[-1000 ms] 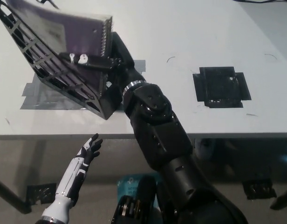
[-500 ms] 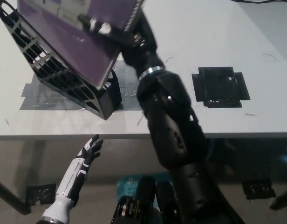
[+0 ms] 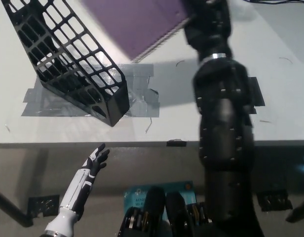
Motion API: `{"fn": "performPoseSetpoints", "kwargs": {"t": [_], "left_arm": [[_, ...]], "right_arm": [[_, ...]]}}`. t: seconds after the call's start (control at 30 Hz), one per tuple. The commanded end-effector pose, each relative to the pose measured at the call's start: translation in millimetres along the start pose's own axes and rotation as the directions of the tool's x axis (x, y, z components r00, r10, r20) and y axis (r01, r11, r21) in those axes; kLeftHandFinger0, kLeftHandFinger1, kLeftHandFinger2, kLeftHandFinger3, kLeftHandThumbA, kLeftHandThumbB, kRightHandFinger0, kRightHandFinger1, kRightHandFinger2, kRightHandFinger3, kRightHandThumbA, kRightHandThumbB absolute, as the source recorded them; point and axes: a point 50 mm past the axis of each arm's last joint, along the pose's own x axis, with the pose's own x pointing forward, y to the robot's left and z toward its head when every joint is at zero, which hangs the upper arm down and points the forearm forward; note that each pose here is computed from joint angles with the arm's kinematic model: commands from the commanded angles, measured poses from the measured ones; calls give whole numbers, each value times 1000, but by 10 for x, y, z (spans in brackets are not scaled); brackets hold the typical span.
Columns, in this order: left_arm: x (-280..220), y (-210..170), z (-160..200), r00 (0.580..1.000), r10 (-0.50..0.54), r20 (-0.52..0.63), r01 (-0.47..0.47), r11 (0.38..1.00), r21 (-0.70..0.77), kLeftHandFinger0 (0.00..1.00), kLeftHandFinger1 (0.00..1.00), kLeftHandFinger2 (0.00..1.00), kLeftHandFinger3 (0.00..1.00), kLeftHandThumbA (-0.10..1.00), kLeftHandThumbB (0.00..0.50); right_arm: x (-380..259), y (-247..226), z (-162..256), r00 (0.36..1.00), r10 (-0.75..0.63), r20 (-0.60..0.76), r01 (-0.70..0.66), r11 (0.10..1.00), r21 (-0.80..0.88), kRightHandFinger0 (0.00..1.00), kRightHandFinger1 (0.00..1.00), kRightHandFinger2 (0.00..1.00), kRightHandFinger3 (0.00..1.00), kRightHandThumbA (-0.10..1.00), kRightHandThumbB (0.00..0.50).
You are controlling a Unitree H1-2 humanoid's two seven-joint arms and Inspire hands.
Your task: A shelf with a book inside it is placed on the center of the desk infront of the robot. The robot uses its right hand to grab the book, take it out and hand it to a person.
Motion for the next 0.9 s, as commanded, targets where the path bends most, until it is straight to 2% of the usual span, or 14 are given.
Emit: {"fn": "performPoseSetpoints", "kwargs": {"t": [0.0, 0.1, 0.27, 0.53, 0.63, 0.7, 0.77, 0.8, 0.83, 0.87], "left_arm": [[-92, 39, 24, 1000, -7, 18, 6, 999, 33, 1000, 1000, 1000, 1000, 1000, 293], [-108, 47, 18, 1000, -5, 13, 4, 999, 36, 1000, 1000, 1000, 1000, 1000, 290], [-117, 35, 8, 1000, 1, 3, -1, 999, 32, 1000, 1000, 1000, 1000, 1000, 307], [-103, 29, 12, 1000, -1, 11, 0, 1000, 23, 1000, 1000, 1000, 1000, 1000, 313], [-96, 37, 22, 1000, -1, 16, 0, 1000, 30, 1000, 1000, 1000, 1000, 1000, 306], [-99, 38, 21, 1000, -1, 15, 0, 1000, 26, 1000, 1000, 1000, 1000, 1000, 316], [-102, 39, 24, 1000, -2, 10, 1, 1000, 19, 1000, 1000, 1000, 1000, 1000, 322], [-104, 41, 32, 1000, -3, 11, 3, 1000, 25, 1000, 1000, 1000, 1000, 1000, 313], [-105, 41, 36, 1000, -4, 12, 4, 1000, 30, 1000, 1000, 1000, 1000, 1000, 313], [-106, 42, 40, 1000, -4, 17, 4, 999, 33, 1000, 1000, 1000, 1000, 1000, 304]], "right_arm": [[81, 276, 698, 994, 84, 74, -103, 940, 325, 0, 0, 0, 0, 1000, 4], [71, -32, 676, 998, 33, 50, -47, 944, 326, 0, 0, 0, 0, 1000, 0], [52, -440, 477, 993, -117, -25, 118, 935, 334, 0, 0, 0, 0, 1000, 0], [80, -1120, -40, 931, -324, -167, 363, 863, 351, 0, 0, 0, 0, 1000, 0], [83, -1296, -260, 892, -386, -235, 448, 823, 348, 0, 0, 0, 118, 997, 0], [76, -1380, -366, 874, -412, -258, 481, 811, 334, 0, 0, 45, 236, 1000, 0], [67, -1462, -464, 854, -439, -277, 514, 794, 326, 0, 0, 129, 364, 969, 0], [63, -1522, -535, 837, -465, -290, 542, 777, 319, 0, 0, 203, 448, 951, 0], [63, -1538, -555, 831, -472, -294, 551, 772, 318, 0, 0, 203, 448, 951, 0], [65, -1562, -590, 817, -491, -303, 572, 756, 317, 0, 0, 300, 569, 928, 0]]}}
